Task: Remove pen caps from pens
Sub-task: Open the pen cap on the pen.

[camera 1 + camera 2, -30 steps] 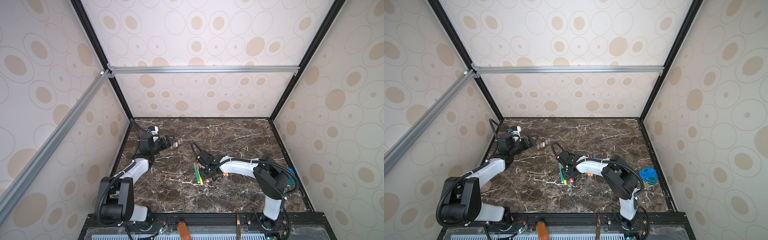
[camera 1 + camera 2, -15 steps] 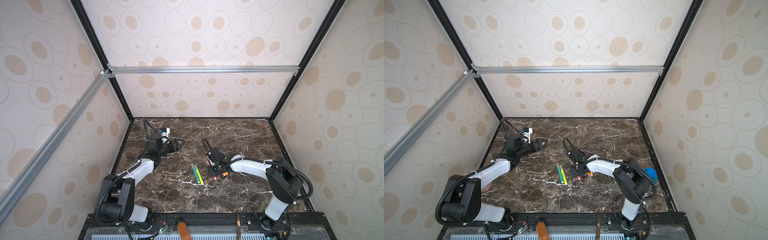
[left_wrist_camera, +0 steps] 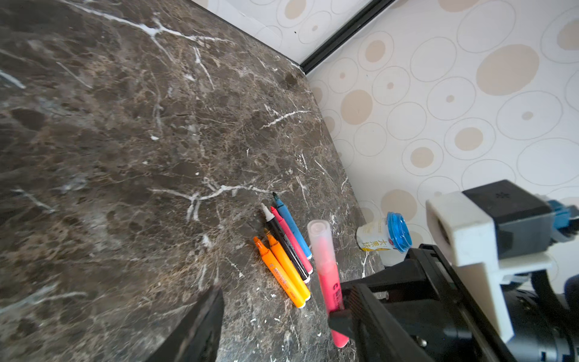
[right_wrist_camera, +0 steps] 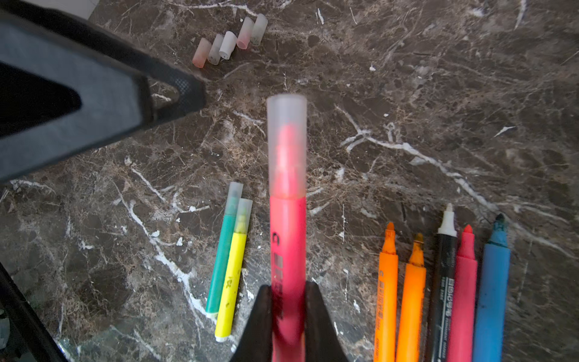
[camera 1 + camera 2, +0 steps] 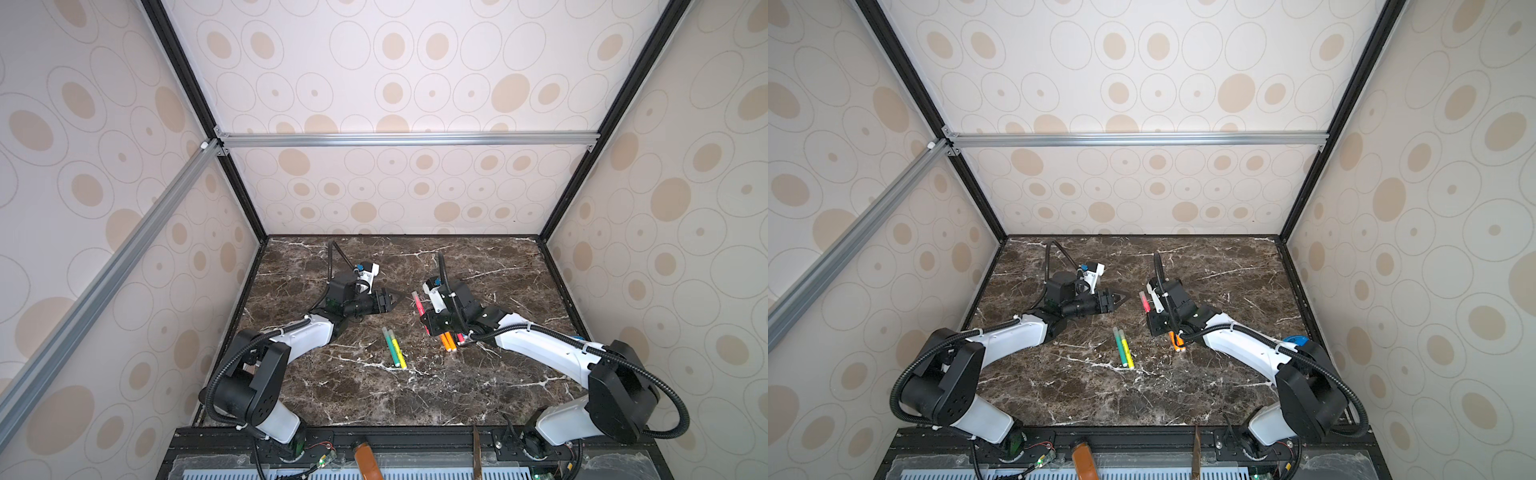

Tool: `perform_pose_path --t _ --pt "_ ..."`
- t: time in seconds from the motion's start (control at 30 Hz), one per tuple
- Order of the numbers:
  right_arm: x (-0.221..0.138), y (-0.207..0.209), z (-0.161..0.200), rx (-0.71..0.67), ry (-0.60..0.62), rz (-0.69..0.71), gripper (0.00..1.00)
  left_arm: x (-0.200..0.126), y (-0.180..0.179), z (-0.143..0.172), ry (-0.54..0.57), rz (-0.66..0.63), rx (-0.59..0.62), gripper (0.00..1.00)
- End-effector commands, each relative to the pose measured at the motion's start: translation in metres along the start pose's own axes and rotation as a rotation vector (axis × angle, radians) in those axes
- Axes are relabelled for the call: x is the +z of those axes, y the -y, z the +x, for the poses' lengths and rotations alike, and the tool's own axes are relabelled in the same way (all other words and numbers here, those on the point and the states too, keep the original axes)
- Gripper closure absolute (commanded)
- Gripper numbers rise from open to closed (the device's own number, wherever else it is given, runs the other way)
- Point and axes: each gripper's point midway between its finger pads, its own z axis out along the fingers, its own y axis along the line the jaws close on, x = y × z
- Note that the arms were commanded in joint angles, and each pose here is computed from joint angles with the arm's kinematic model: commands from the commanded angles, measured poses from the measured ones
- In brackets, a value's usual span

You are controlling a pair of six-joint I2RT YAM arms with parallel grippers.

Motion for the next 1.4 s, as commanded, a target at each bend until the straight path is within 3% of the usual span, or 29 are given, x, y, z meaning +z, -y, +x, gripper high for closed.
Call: perform_pose_path --t 0.0,0.3,1.07,1.3,1.37 --pt "-0.007 -0.007 -0.009 -0.011 0.051 -0.039 1.00 0.010 0.024 -0.013 0.020 0.074 0.011 0.37" --pt "-0.007 -0.008 -0.013 -0.009 0.070 -0.048 1.00 0.033 0.038 -0.010 -0.005 0.116 0.014 0.42" --pt "-0.004 -0.005 -0.015 -0.018 0.075 -0.026 1.00 0.049 0.054 -0.010 -0.038 0.163 0.026 0.74" --pt "-0.002 -0.004 -0.014 -0.018 0.072 -0.024 0.99 0.050 0.057 -0.010 -0.042 0.173 0.031 0.90" --pt "-0.001 -0.004 -0.014 -0.016 0.069 -0.025 0.91 0.050 0.058 -0.010 -0.043 0.176 0.028 0.96"
